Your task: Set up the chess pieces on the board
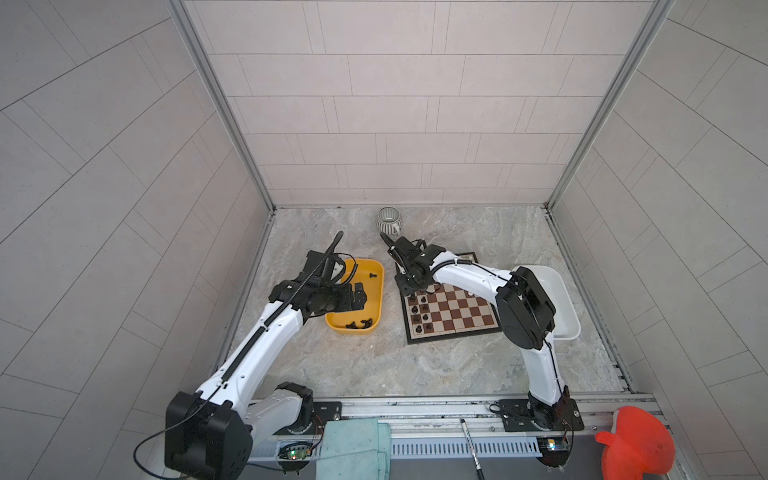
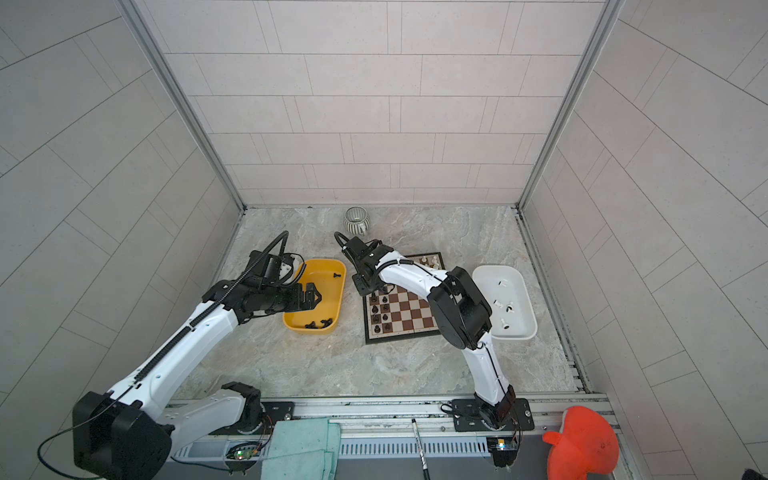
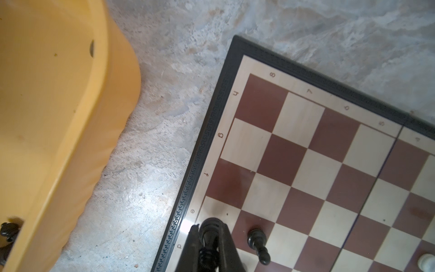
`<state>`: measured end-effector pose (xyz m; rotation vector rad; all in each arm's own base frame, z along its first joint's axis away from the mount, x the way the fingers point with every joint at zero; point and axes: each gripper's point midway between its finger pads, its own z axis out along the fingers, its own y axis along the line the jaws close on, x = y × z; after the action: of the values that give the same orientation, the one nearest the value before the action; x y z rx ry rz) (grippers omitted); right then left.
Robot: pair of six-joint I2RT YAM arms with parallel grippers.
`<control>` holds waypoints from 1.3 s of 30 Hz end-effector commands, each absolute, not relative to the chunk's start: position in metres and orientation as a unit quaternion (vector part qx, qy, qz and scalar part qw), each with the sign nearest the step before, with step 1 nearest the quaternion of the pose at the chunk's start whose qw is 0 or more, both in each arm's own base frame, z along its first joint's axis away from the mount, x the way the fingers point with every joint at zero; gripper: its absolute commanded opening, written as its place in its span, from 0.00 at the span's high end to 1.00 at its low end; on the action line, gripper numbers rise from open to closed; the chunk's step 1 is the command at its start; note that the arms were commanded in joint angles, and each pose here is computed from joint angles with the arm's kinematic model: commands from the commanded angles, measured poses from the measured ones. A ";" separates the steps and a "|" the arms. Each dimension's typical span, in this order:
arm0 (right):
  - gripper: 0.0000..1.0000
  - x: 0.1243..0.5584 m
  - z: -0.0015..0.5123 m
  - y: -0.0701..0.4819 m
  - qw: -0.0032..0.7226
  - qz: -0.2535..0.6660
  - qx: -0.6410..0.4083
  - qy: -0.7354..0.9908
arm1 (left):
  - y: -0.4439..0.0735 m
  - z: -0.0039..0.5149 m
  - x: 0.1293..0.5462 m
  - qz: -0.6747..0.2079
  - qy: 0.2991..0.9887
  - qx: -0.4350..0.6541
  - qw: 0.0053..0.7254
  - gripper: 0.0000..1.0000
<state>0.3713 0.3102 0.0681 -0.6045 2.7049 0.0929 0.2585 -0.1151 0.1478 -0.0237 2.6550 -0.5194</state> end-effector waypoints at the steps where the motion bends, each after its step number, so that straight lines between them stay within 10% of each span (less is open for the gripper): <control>1: 0.98 0.369 0.055 0.306 0.166 0.024 -0.215 0.962 | -0.113 0.151 0.260 -0.186 0.958 -0.011 0.216 0.00; 25: 0.60 0.380 0.116 0.306 0.215 0.061 -0.190 0.956 | -0.107 0.148 0.265 -0.179 0.959 -0.050 0.216 0.00; 39: 0.21 0.325 0.261 0.251 0.362 0.156 -0.160 0.905 | -0.142 0.113 0.345 -0.197 0.933 -0.285 0.097 0.42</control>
<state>0.3393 0.2616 0.2694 -0.4115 2.3240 0.3896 0.3376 -0.1352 0.1196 -0.6138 2.7760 -0.5624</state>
